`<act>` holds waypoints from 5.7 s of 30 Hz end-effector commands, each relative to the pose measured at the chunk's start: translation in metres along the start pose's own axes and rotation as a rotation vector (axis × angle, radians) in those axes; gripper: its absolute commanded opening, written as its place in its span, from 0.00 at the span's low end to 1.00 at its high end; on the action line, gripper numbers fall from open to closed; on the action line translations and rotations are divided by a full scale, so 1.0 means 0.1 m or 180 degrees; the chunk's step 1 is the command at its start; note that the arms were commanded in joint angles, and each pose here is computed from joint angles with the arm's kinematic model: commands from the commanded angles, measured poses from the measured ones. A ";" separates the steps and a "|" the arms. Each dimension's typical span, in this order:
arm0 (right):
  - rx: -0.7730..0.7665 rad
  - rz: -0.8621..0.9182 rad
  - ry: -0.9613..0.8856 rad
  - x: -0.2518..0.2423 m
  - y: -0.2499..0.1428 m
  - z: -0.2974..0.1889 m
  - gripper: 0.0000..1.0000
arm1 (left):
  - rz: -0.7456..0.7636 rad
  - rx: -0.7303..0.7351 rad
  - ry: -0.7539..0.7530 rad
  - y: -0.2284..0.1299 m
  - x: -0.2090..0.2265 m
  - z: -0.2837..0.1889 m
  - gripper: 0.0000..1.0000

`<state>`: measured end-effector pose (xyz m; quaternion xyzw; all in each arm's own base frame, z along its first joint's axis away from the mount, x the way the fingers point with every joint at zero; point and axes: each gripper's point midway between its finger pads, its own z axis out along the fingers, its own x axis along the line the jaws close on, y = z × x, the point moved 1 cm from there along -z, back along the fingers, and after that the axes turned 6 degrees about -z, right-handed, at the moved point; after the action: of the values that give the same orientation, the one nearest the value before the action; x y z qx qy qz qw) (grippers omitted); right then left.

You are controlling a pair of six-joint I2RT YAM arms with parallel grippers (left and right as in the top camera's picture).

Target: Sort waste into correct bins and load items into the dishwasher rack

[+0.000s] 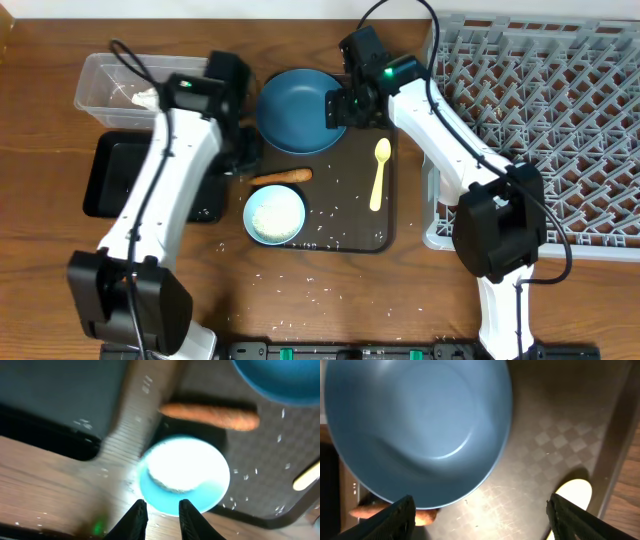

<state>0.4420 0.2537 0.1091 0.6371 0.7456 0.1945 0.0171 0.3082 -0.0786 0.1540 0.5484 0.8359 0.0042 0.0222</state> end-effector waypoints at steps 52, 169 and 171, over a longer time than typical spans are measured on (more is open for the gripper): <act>-0.0014 -0.0011 -0.0108 -0.43 0.11 -0.18 0.99 | 0.0511 -0.0234 -0.0347 -0.50 -0.63 0.21 0.06; 0.0081 -0.0181 -0.0224 -0.57 0.06 -0.19 0.99 | 0.0000 0.0369 -0.3340 0.23 0.36 -0.70 0.06; 0.0089 -0.0201 -0.0220 -0.56 0.05 -0.19 0.99 | 0.0352 0.0427 -0.2973 0.06 0.18 -0.62 0.06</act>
<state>0.4467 0.2034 0.1024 0.6275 0.7634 0.1513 0.0255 0.3191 -0.0383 0.2356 0.4445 0.6971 -0.3494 0.4409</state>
